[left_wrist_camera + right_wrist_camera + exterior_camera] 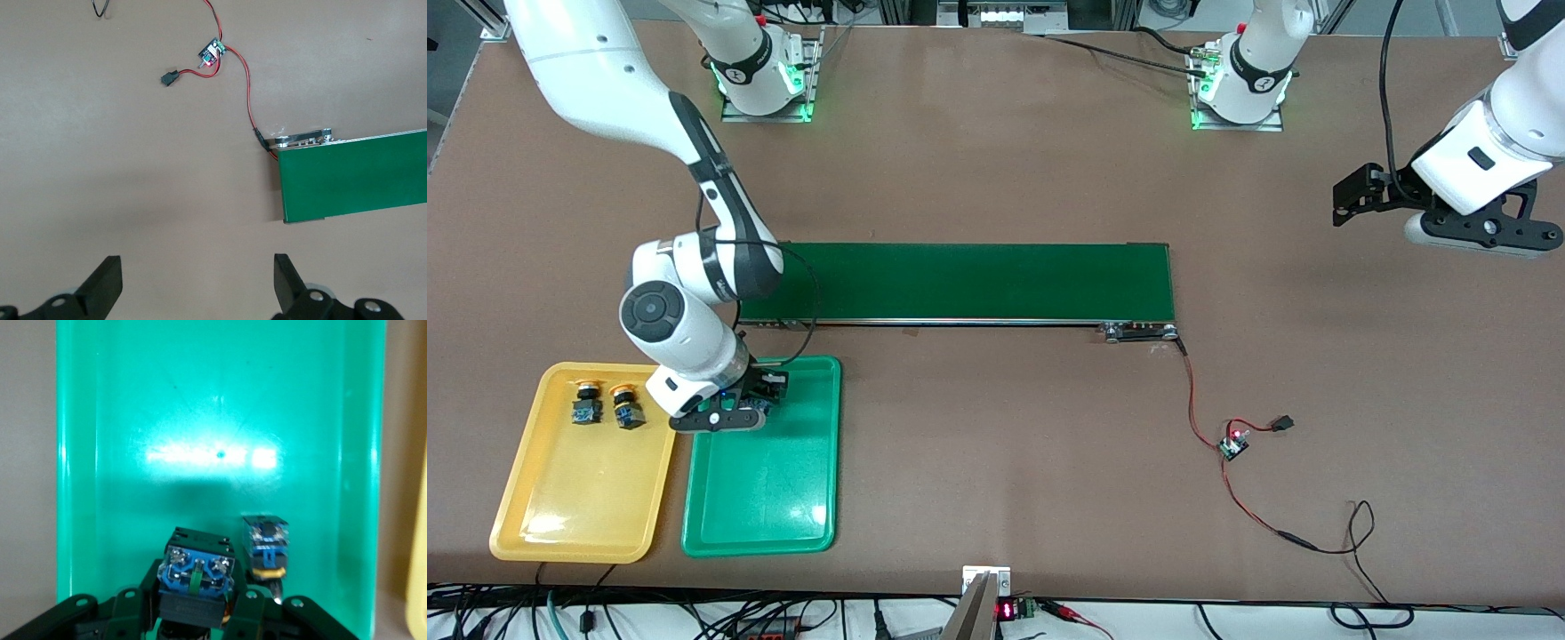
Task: Sort buttons by color to trays
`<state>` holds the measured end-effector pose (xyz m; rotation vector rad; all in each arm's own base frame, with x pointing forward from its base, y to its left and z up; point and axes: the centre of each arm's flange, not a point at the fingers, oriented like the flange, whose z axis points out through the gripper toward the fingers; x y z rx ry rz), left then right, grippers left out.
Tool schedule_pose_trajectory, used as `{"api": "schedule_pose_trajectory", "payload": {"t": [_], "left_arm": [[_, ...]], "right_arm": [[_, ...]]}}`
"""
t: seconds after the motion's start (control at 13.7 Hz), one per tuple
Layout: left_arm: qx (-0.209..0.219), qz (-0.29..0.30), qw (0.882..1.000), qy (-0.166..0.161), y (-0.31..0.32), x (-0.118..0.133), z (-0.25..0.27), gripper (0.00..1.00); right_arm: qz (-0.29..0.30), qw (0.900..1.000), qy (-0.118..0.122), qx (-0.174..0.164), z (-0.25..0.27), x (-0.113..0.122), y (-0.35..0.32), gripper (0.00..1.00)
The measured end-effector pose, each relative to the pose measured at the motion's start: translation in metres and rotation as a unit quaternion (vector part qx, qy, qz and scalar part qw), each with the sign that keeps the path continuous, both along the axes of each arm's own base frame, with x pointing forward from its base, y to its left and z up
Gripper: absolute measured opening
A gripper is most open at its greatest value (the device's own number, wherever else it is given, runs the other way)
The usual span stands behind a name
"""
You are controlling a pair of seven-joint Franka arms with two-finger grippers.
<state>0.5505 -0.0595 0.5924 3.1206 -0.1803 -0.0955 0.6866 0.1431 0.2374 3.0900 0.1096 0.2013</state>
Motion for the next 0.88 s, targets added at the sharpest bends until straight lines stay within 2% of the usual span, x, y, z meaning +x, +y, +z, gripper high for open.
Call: {"api": "schedule_pose_trajectory", "payload": {"t": [0.22, 0.37, 0.58, 0.66, 0.73, 0.88], "left_arm": [[0.000, 0.000, 1.000, 0.000, 0.000, 0.000, 0.000, 1.00], [0.000, 0.000, 1.000, 0.000, 0.000, 0.000, 0.000, 1.00], [0.000, 0.000, 1.000, 0.000, 0.000, 0.000, 0.000, 1.00], [0.000, 0.000, 1.000, 0.000, 0.000, 0.000, 0.000, 1.00], [0.000, 0.000, 1.000, 0.000, 0.000, 0.000, 0.000, 1.00], [0.000, 0.000, 1.000, 0.000, 0.000, 0.000, 0.000, 1.00]], "right_arm": [[0.002, 1.000, -0.005, 0.005, -0.022, 0.001, 0.002, 0.42], [0.002, 1.000, -0.006, 0.005, -0.024, 0.001, 0.002, 0.57], [0.004, 1.000, -0.013, 0.007, -0.020, 0.003, 0.005, 0.88], [0.004, 1.000, -0.017, 0.008, -0.017, 0.005, 0.005, 0.95], [0.004, 1.000, -0.024, 0.010, -0.010, 0.008, 0.006, 1.00], [0.003, 0.999, -0.036, 0.010, 0.022, 0.012, 0.006, 1.00]]}}
